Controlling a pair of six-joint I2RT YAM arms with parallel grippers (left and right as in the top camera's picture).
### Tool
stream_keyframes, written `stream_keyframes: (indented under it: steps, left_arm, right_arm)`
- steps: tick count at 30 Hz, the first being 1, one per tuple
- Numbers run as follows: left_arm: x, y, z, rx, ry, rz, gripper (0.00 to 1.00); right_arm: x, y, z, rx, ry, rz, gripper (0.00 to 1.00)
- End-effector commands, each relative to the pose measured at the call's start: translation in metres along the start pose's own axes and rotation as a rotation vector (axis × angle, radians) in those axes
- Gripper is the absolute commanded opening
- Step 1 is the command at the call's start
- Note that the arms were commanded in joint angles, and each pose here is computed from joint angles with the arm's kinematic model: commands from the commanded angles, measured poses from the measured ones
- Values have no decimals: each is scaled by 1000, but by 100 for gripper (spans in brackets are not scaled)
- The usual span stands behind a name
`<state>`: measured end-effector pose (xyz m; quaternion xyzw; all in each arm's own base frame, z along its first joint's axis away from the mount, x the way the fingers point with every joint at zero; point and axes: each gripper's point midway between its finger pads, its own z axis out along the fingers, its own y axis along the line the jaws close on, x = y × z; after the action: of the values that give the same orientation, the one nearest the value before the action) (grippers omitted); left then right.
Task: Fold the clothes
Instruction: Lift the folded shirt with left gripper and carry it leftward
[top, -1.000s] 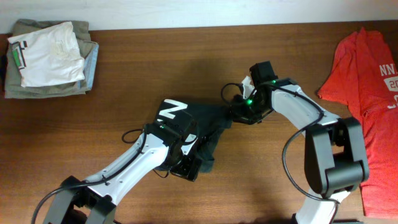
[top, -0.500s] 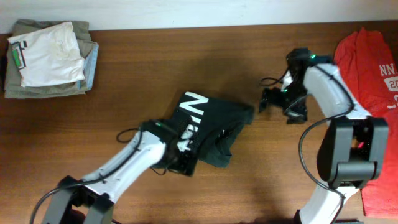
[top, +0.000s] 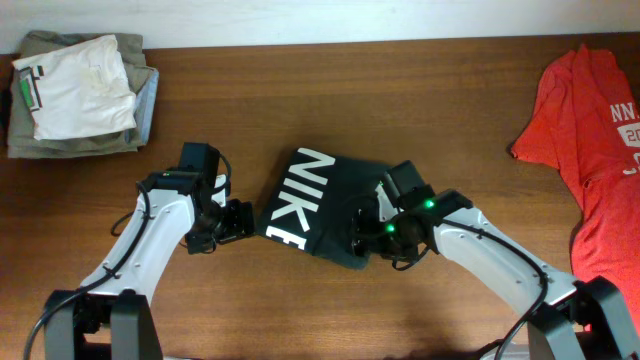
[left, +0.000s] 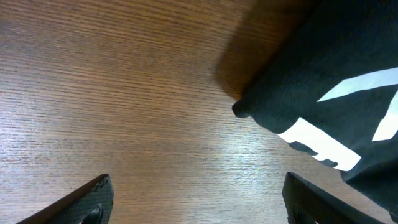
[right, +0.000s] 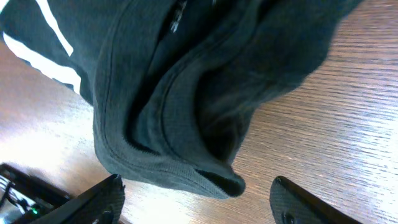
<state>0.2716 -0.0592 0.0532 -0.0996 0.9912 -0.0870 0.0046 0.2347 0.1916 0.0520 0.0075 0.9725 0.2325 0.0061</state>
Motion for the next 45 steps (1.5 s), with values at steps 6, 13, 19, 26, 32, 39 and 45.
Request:
stream_keyframes:
  steps: [6, 13, 19, 26, 32, 39, 45]
  left_arm:
    - [-2, -3, -4, 14, -12, -9, 87]
    - [-2, -2, -4, 14, -12, -5, 87]
    - [-8, -7, -5, 34, -36, -1, 99]
    - [-34, -101, -18, 512, -148, 320, 95]
    - [-36, -124, 34, 566, -78, 393, 95]
    - [-21, -136, 80, 632, 38, 398, 91]
    - [-38, -150, 78, 641, -62, 465, 1]
  right_arm:
    - [0, -13, 28, 79, 24, 5, 52]
    - [20, -51, -2, 198, 151, 171, 4]
    - [37, -101, -22, 479, 157, 273, 98]
    - [-71, -142, -146, 374, -157, 400, 99]
    - [-84, -211, -185, 375, -310, 607, 99]
    - [-84, -214, -186, 372, -317, 624, 99]
    - [-84, -214, -186, 372, -317, 624, 99]
